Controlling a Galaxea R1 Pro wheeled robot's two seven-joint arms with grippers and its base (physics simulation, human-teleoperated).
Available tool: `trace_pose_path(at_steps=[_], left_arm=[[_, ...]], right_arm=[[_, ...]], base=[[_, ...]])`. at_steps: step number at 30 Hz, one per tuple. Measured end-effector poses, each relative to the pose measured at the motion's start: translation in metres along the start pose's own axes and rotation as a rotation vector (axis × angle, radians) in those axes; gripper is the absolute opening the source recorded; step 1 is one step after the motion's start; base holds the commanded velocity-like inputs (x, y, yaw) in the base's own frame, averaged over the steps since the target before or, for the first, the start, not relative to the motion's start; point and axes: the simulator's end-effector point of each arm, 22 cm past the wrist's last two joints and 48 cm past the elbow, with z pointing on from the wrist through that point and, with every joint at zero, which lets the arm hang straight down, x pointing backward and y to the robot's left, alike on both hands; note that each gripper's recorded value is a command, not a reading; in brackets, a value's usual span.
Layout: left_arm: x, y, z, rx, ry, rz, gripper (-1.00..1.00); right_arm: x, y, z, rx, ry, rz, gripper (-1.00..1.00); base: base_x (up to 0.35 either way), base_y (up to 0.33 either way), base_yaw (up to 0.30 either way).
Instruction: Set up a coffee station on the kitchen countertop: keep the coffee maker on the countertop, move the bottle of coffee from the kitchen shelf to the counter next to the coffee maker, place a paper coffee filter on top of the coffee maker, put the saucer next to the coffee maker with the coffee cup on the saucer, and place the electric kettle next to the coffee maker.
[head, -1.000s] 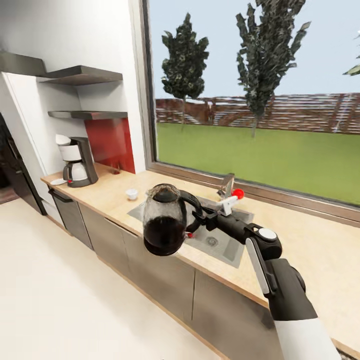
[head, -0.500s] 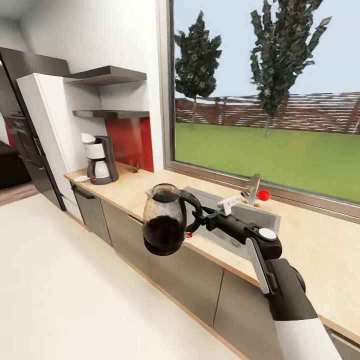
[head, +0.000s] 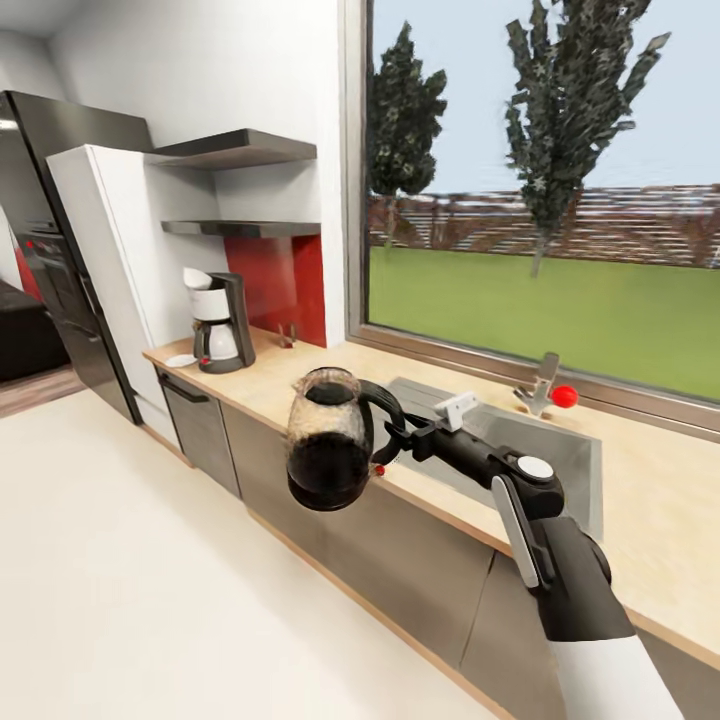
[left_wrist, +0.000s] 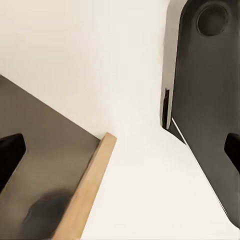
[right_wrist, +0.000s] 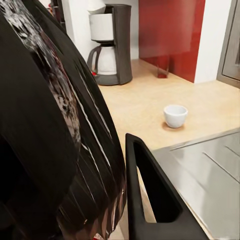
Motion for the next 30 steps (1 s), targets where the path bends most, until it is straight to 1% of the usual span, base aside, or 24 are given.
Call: trace_pose_path(at_steps=[30], left_arm=[[-0.0003, -0.0005, 0.0, 0.002, -0.002, 0.0, 1.0]], right_arm=[[0.0, -0.0001, -0.0001, 0.0, 0.0, 0.0, -1.0]], base=[[0.243, 0.249, 0.0]])
